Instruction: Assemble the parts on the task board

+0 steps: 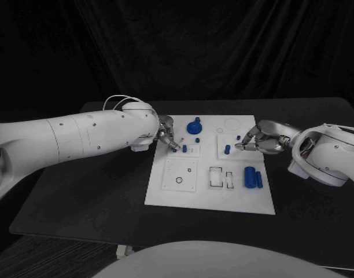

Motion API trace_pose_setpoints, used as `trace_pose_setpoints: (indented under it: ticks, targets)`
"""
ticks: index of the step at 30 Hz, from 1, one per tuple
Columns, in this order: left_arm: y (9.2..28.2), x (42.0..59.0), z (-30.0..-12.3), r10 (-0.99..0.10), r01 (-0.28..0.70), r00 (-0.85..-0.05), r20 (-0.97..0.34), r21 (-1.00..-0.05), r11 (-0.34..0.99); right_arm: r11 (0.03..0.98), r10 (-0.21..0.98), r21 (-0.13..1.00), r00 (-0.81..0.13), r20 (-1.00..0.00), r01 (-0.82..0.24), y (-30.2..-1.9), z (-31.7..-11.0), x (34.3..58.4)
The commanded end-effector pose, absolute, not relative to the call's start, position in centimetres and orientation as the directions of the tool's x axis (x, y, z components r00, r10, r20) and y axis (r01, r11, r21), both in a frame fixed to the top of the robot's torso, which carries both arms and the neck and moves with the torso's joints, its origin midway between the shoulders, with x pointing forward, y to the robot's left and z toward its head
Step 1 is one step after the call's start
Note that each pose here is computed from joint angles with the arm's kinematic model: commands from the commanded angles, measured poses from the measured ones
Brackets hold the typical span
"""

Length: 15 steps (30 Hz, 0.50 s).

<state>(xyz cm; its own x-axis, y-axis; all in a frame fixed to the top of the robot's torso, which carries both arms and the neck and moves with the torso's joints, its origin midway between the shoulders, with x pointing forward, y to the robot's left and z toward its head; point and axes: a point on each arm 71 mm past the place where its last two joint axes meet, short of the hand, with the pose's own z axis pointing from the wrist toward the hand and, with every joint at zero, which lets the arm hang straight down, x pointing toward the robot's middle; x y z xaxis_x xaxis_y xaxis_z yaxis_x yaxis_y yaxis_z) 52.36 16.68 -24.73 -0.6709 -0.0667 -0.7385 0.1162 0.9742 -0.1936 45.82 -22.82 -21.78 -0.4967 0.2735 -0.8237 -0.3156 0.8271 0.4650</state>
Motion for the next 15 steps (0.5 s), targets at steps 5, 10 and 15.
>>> trace_pose_setpoints:
  ticks: [5, 10, 15]
  targets:
    - [16.38, 52.14, -24.91, -0.059, 0.129, -0.676, -0.734, -0.196, 0.972, 0.829, 0.268, 0.463, -0.504, -0.821, -0.313, -22.72, -21.94, 45.76]
    - [16.37, 52.12, -24.99, -0.073, 0.116, -0.685, -0.725, -0.208, 0.971, 0.829, 0.268, 0.463, -0.505, -0.820, -0.313, -22.70, -21.96, 45.76]
    - [16.38, 52.10, -25.02, -0.080, 0.109, -0.687, -0.722, -0.211, 0.971, 0.830, 0.267, 0.463, -0.506, -0.820, -0.312, -22.71, -21.99, 45.76]
